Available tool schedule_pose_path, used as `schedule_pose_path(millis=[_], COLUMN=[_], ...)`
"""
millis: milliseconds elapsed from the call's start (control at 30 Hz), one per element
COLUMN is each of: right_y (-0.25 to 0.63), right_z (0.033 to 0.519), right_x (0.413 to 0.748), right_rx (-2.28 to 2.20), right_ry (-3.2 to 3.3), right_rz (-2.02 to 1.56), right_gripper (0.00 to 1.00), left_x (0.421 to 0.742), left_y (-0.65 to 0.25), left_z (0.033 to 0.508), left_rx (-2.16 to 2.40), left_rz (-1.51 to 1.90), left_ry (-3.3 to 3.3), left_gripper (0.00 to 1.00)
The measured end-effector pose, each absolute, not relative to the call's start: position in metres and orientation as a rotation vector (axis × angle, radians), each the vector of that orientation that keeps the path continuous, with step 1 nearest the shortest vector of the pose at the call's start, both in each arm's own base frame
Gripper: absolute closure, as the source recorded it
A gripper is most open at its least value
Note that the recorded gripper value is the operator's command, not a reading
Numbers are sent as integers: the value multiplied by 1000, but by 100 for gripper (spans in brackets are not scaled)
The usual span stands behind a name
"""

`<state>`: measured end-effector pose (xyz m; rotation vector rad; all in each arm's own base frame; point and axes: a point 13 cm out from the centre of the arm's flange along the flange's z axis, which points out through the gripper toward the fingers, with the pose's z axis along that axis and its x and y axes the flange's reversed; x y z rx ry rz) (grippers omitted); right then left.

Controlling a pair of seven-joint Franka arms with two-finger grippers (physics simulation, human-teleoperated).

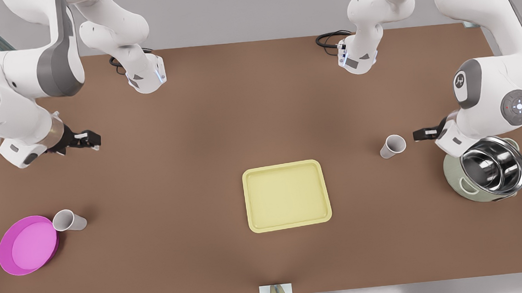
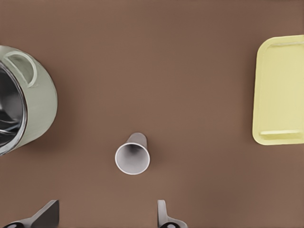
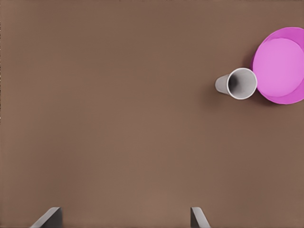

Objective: Use both arms to respectively pick up the white IKEA cups from the middle-left and middle-right positions, then place the white IKEA cups onto the middle-middle tray, ensuring that the cups remain upright and do not tip over

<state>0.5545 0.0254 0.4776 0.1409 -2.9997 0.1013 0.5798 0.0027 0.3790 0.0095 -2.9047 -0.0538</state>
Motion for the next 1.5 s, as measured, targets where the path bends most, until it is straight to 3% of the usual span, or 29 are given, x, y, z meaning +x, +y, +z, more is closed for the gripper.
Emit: schedule_pose_path(millis=[100, 200, 300, 533, 633, 667, 733, 767, 800, 1000, 1100, 1200, 1267, 1333, 1433, 1500], right_y=[21, -29, -124, -226, -255, -262, -272, -278, -281, -278, -278, -277, -276, -275, -275, -273], right_z=[463, 379, 312, 214, 176, 170, 156, 147, 140, 118, 113, 109, 106, 103, 99, 94], right_x=[559, 600, 621, 680, 689, 690, 688, 682, 677, 668, 669, 671, 672, 672, 672, 671], right_rx=[146, 48, -122, -162, -171, -166, -145, -139, -125, 7, 70, 127, 160, 189, 221, 243], right_ry=[-2977, -2886, -2856, -2992, -3048, -3065, -3078, -3076, -3072, -3071, -3078, -3080, -3080, -3079, -3077, -3071], right_rz=[95, 80, 26, -64, -144, -159, -182, -194, -205, -218, -207, -194, -191, -189, -192, -195], right_gripper=[0, 0, 0, 0, 0, 0, 0, 0, 0, 0, 0, 0, 10, 22, 50, 60], left_x=[560, 507, 485, 488, 488, 487, 487, 488, 489, 499, 519, 589, 654, 689, 696, 693], left_y=[14, 28, 37, 55, 58, 59, 59, 58, 57, 44, 28, -15, -89, -165, -231, -260], left_z=[325, 219, 159, 128, 121, 117, 111, 110, 110, 114, 147, 211, 239, 240, 216, 197], left_rx=[40, 71, 93, 145, 154, 155, 157, 167, 179, 287, 269, 156, -2, -97, -92, -54], left_rz=[-54, -47, -38, -36, -34, -35, -37, -28, -18, 71, 101, 129, 131, 169, 215, 228], left_ry=[-2832, -2716, -2714, -2810, -2818, -2817, -2815, -2818, -2822, -2839, -2907, -3027, -3097, -3109, -3075, -3052], left_gripper=[0, 0, 0, 0, 0, 14, 59, 72, 79, 79, 79, 79, 79, 79, 79, 79])
